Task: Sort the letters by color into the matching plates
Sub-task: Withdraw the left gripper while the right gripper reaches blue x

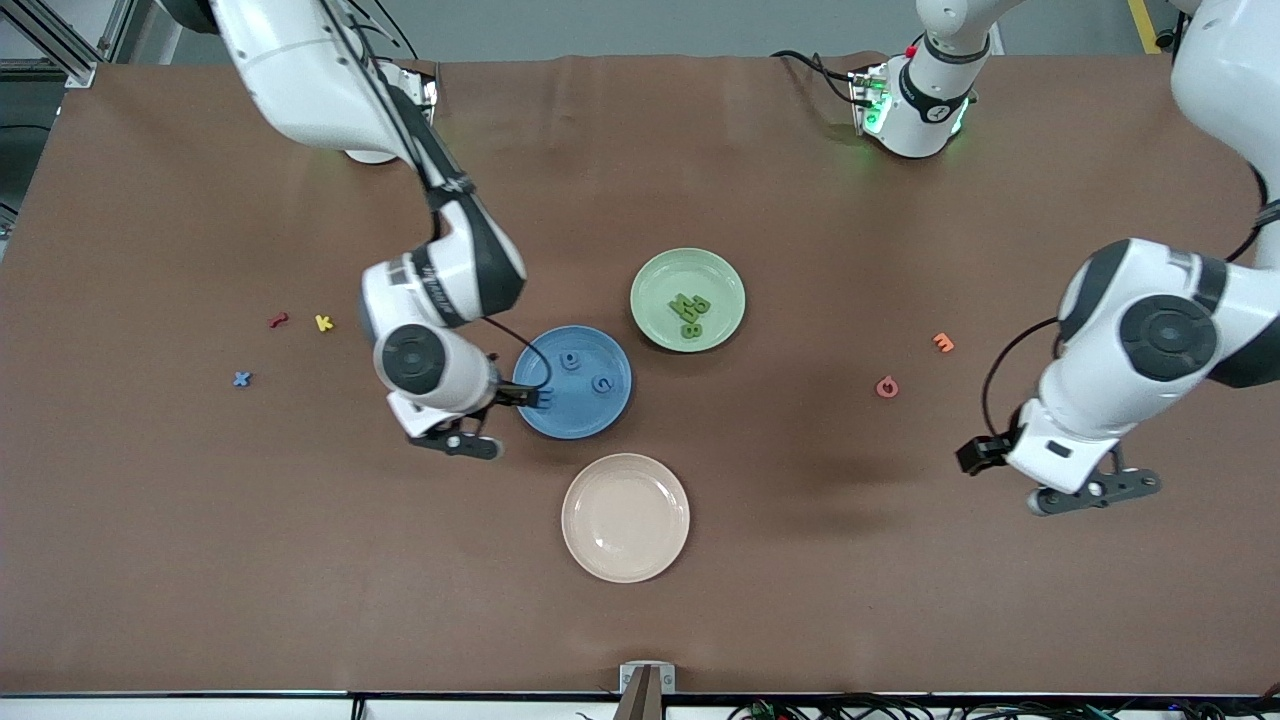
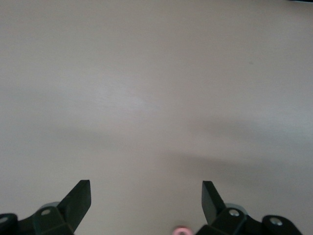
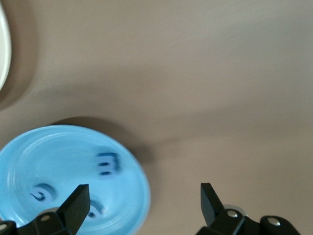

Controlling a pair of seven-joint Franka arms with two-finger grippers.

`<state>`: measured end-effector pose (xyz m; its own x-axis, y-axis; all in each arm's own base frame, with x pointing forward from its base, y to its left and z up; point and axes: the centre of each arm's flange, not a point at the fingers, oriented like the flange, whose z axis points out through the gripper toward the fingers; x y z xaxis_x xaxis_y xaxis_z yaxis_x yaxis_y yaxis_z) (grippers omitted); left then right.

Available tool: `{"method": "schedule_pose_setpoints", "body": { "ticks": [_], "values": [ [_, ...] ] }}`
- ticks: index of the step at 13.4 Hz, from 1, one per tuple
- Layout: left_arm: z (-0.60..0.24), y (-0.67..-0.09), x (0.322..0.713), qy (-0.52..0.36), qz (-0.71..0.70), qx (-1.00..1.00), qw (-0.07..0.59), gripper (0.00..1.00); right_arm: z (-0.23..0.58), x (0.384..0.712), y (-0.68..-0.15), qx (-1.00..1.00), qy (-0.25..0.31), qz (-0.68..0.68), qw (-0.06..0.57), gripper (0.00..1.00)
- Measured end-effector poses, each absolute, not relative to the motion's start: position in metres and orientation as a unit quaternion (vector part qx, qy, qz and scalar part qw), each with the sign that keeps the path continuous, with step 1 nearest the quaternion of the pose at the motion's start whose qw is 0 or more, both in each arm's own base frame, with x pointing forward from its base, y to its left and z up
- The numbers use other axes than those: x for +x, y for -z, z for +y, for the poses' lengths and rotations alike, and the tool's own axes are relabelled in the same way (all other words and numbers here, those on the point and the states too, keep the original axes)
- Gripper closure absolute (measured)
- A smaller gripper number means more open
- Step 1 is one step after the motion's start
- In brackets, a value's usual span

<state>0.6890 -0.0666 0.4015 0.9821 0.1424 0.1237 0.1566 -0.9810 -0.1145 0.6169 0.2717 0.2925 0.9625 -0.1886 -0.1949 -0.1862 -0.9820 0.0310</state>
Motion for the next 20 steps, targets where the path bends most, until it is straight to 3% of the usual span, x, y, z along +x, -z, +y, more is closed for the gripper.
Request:
{"method": "schedule_pose_setpoints", "body": {
  "ticks": [3,8,13,20],
  "values": [
    [-0.034,-0.439,0.69,0.06,-0.084,-0.991,0.084,0.0,0.193,0.633,-0.335,0.99,0.115,-0.087,-0.001,0.0],
    [-0.041,-0.527,0.653,0.038,-0.116,-0.992,0.04,0.0,0.039,0.642,-0.352,0.993,0.116,-0.015,0.011,0.0],
    [-0.039,-0.604,0.601,0.016,-0.113,-0.993,0.025,0.0,-0.069,0.632,-0.315,0.996,0.086,0.034,-0.007,0.0],
    [-0.045,-0.648,0.541,-0.002,-0.046,-0.999,0.009,0.0,-0.148,0.59,-0.247,0.997,0.017,0.069,0.007,0.0]
  ]
}}
